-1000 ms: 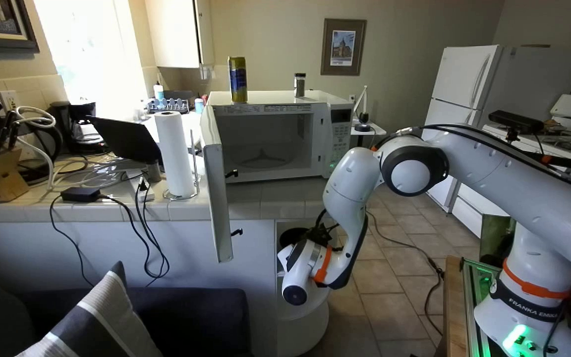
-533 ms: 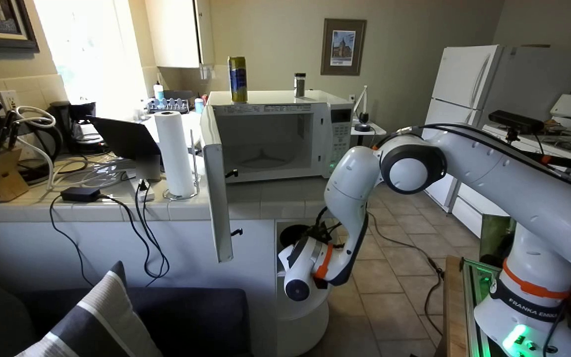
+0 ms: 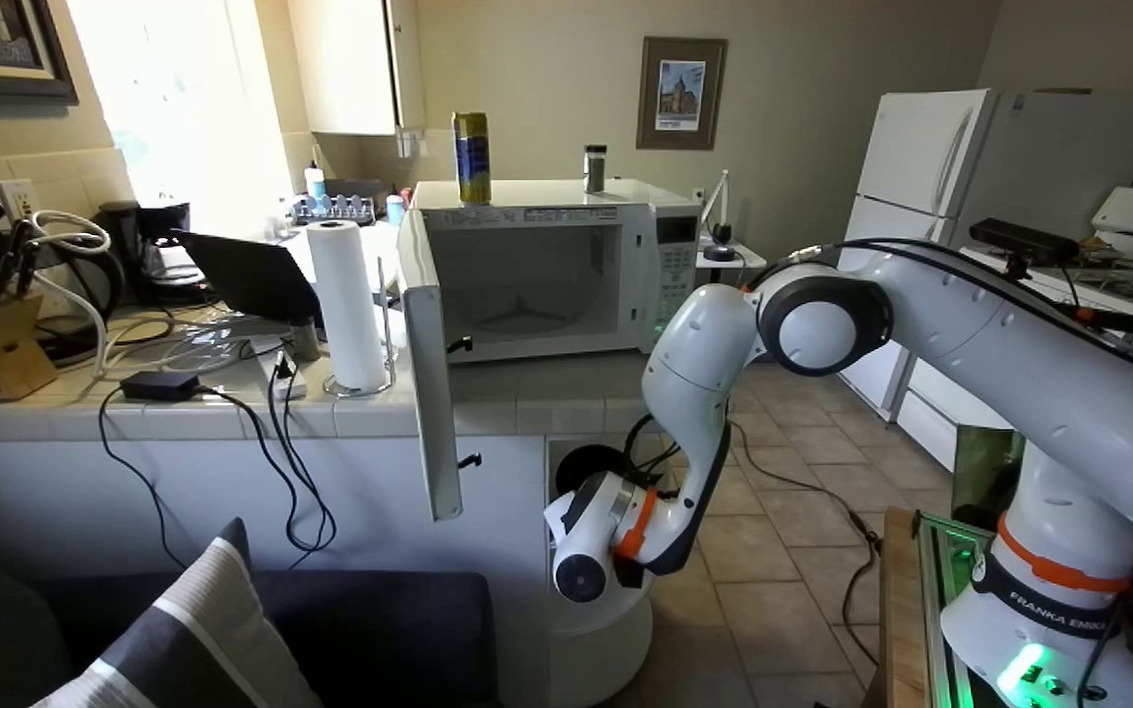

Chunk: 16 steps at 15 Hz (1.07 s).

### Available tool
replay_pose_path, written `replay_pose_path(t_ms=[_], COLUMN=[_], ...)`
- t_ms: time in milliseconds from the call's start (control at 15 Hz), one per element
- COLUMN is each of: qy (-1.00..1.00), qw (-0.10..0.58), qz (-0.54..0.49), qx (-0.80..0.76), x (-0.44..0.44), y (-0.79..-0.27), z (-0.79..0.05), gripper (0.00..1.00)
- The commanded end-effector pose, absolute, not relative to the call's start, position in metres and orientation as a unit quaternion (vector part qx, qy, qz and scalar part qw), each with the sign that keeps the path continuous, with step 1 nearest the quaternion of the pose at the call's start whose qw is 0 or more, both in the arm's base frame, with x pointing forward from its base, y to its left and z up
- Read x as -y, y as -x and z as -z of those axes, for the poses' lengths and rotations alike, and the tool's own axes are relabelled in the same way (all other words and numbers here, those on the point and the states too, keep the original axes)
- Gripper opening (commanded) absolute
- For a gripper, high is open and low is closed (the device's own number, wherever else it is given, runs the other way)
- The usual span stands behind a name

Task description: Move the black bowl from the middle shelf to the bottom shelf

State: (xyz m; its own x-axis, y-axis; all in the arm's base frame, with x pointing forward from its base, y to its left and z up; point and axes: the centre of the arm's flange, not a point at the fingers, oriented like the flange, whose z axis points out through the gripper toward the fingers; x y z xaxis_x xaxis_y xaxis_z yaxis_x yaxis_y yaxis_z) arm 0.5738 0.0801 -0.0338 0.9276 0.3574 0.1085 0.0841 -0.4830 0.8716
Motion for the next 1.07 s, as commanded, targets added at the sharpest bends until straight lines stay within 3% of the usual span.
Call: replay_pose_path(t_ms=[0, 533, 1000], qy=[-0.880, -0.929, -0.925], qw=[0.445, 0.338, 0.355], qz=[-0.125, -0.096, -0.073], qx=[-0.113, -0.115, -0.115], x=[-0.106, -0.168, -0.181], y=[-0.554, -0.506, -0.474], z=[0.017, 0.006, 0.027], gripper=[0.02, 0.02, 0.02])
